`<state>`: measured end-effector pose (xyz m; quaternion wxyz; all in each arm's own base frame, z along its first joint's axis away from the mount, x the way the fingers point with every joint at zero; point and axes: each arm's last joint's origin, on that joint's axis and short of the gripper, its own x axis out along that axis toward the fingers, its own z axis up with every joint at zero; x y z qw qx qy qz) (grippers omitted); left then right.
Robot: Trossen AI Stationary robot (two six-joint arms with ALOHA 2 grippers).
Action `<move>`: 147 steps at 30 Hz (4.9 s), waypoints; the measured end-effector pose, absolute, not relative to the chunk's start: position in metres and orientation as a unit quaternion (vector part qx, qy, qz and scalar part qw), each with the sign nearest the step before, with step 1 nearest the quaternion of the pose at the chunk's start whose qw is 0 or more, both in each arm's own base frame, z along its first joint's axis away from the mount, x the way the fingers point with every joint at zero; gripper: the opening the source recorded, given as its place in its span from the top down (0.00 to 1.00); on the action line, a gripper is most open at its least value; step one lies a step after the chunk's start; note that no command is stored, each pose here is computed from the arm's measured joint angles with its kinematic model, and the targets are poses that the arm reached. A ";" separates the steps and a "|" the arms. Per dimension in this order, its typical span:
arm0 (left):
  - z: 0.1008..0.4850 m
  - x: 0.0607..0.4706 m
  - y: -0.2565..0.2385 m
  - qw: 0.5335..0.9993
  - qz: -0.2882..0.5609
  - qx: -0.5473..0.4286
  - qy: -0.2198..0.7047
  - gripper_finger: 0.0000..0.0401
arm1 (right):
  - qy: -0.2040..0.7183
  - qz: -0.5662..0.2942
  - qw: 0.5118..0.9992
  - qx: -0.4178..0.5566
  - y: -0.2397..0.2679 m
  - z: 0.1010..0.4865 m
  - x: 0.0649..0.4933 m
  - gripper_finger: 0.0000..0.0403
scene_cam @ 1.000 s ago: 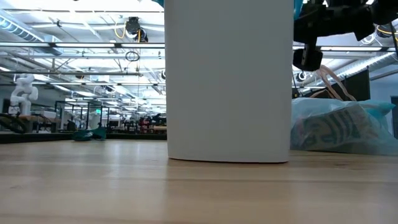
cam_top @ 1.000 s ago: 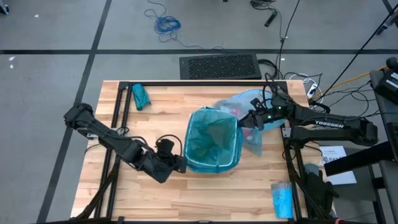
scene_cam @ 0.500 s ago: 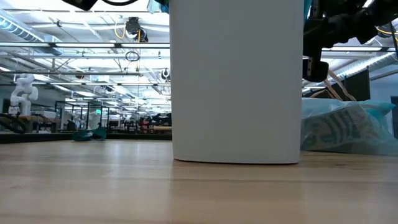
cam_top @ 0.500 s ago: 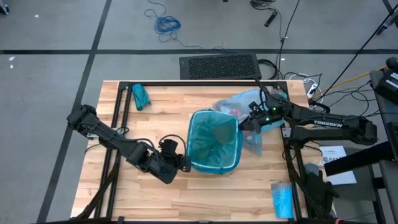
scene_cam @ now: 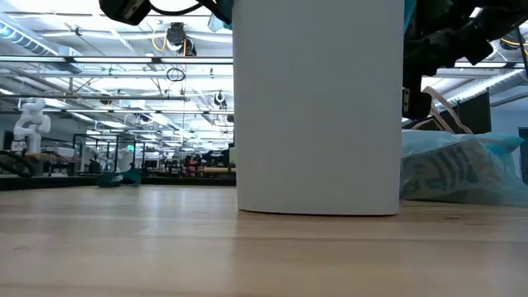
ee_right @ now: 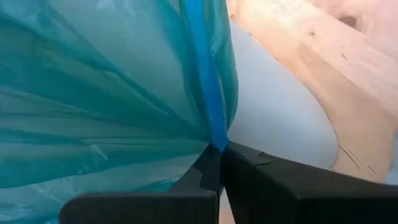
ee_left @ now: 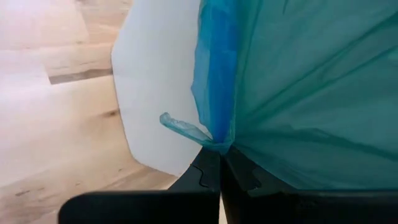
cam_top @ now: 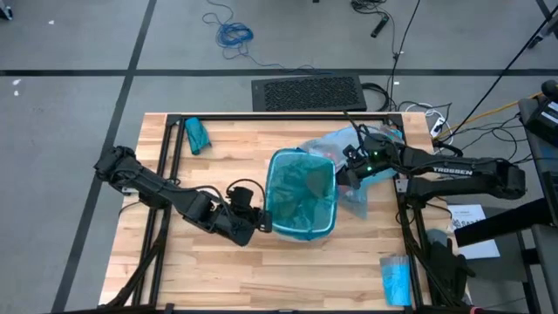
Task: Place trash/remove bag and relplace
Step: Insert the blue trash bag into the white trash bin
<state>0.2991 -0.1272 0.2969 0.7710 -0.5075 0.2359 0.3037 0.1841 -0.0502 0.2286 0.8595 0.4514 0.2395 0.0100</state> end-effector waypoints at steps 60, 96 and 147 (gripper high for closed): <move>0.320 0.283 -0.143 0.762 0.191 -0.540 0.302 1.00 | 0.155 0.035 0.864 0.477 -0.036 0.265 0.144 0.47; 0.308 0.235 -0.164 0.799 0.296 -0.522 0.030 0.46 | 0.045 0.054 0.882 0.467 -0.030 0.290 0.133 0.47; 0.388 0.308 0.068 0.941 0.019 -0.091 0.327 0.62 | -0.083 -0.005 0.880 0.467 0.022 0.305 0.146 0.53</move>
